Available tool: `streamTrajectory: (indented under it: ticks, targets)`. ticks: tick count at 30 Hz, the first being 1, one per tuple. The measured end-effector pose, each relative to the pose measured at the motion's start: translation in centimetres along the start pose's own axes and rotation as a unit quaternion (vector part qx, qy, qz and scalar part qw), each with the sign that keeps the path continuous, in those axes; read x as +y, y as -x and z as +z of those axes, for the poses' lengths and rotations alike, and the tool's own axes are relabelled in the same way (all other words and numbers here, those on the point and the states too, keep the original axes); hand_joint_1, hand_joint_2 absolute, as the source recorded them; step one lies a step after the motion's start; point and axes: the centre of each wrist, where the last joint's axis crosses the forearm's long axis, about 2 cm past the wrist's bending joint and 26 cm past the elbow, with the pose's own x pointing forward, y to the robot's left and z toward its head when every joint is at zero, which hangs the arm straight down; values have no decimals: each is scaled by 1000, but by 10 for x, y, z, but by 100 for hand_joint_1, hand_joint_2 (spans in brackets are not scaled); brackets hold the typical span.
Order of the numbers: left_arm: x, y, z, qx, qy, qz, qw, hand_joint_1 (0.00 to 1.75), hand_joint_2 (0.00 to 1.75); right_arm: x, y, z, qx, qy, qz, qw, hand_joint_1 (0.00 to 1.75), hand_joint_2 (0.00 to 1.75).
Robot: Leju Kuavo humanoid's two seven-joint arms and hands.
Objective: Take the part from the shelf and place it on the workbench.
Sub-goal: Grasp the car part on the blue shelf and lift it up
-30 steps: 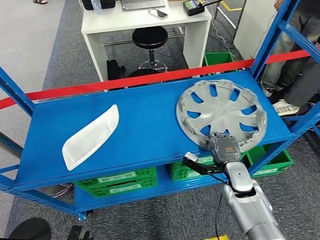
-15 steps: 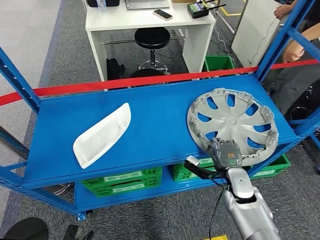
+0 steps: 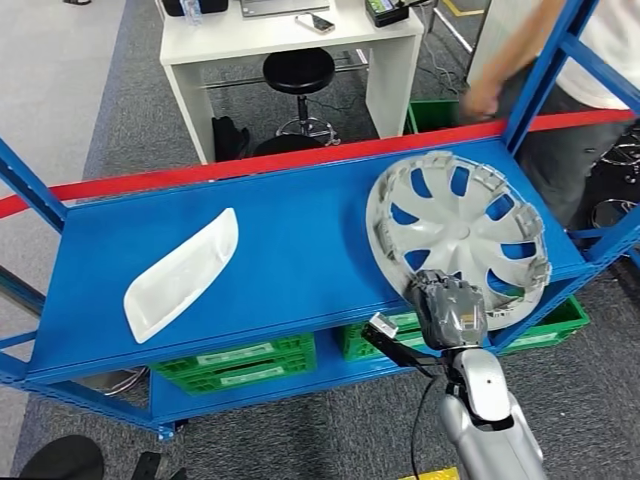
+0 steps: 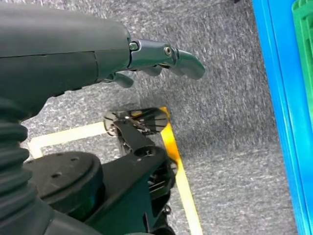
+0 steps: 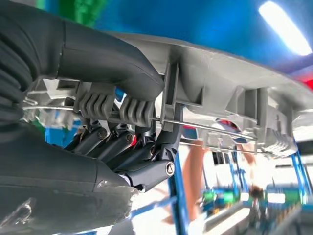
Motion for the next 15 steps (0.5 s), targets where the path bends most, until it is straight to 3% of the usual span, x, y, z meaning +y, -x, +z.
streamTrajectory:
  ticks: [4, 7, 15]
  targets:
    - [0, 1, 0, -3, -4, 2, 1000, 0, 175, -19, -7, 7, -11, 44, -68, 997, 175, 175]
    - [1, 1, 0, -11, -7, 1, 1000, 0, 175, -33, -11, 10, -40, 65, -166, 983, 175, 175]
    - [3, 0, 0, -16, -4, -4, 1000, 0, 175, -63, -24, 19, -185, 112, -396, 893, 175, 175]
